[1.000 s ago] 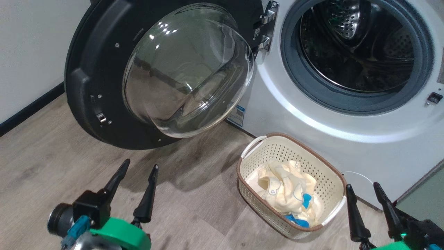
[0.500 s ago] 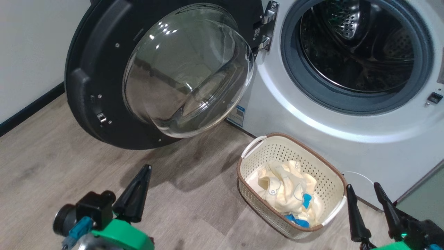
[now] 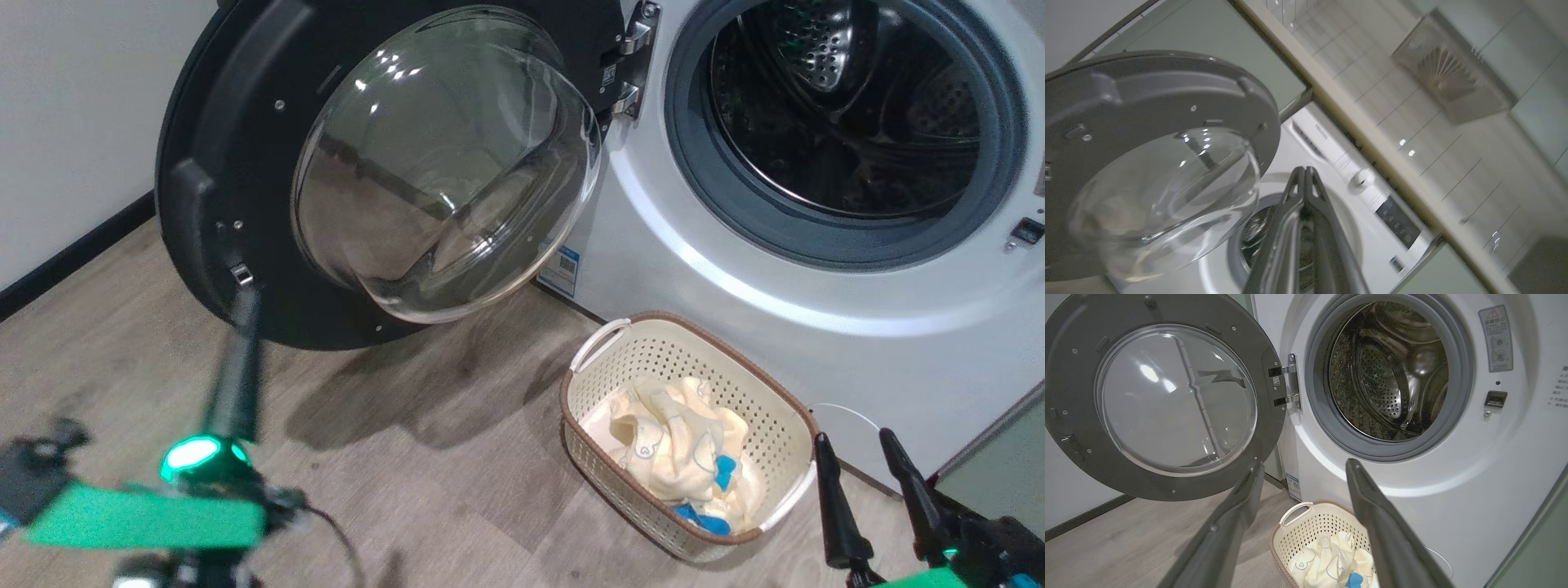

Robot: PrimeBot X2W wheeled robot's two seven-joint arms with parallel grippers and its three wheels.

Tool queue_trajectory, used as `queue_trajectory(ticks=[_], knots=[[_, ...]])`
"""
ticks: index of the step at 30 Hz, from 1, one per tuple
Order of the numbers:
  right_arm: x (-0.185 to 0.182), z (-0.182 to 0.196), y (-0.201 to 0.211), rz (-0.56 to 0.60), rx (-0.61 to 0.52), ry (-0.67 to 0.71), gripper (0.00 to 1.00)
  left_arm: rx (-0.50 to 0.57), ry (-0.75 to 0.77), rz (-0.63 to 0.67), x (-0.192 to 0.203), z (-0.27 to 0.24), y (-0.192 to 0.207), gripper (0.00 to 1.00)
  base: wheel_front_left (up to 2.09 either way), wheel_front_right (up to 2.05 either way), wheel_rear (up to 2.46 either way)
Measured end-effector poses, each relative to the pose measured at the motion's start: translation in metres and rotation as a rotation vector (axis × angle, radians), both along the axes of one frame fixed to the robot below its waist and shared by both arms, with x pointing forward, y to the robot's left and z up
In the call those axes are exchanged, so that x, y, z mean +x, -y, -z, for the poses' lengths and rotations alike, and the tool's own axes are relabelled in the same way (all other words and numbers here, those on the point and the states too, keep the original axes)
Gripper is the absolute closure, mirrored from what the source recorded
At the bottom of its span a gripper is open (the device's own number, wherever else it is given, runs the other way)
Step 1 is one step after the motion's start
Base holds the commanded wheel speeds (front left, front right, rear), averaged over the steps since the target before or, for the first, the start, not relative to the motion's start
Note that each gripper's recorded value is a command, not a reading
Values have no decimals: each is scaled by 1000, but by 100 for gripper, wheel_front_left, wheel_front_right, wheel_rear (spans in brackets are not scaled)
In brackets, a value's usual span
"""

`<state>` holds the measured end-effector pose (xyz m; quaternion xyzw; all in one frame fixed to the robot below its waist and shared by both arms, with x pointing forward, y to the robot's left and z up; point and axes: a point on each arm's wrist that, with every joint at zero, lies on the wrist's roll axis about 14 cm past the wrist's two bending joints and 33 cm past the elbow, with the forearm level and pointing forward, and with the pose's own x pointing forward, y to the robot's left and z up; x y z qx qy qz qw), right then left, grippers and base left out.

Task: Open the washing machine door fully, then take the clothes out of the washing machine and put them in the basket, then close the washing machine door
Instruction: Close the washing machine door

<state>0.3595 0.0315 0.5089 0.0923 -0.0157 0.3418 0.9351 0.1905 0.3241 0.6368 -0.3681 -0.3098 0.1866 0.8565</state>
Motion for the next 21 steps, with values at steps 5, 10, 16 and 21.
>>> queue_trajectory(ticks=[5, 10, 16, 21], knots=[[0, 0, 0, -1, 2, 1, 0, -125, 234, -5, -23, -35, -30, 100, 0, 0, 0], [2, 0, 0, 1, 5, -1, 0, -136, 378, -44, -48, -66, -64, 100, 0, 0, 0], [4, 1, 2, 6, 6, -5, 0, -132, 424, -112, -64, -89, -106, 100, 0, 0, 0], [6, 0, 4, 13, 8, -1, 0, -229, 372, -177, -63, -77, -154, 100, 0, 0, 0]])
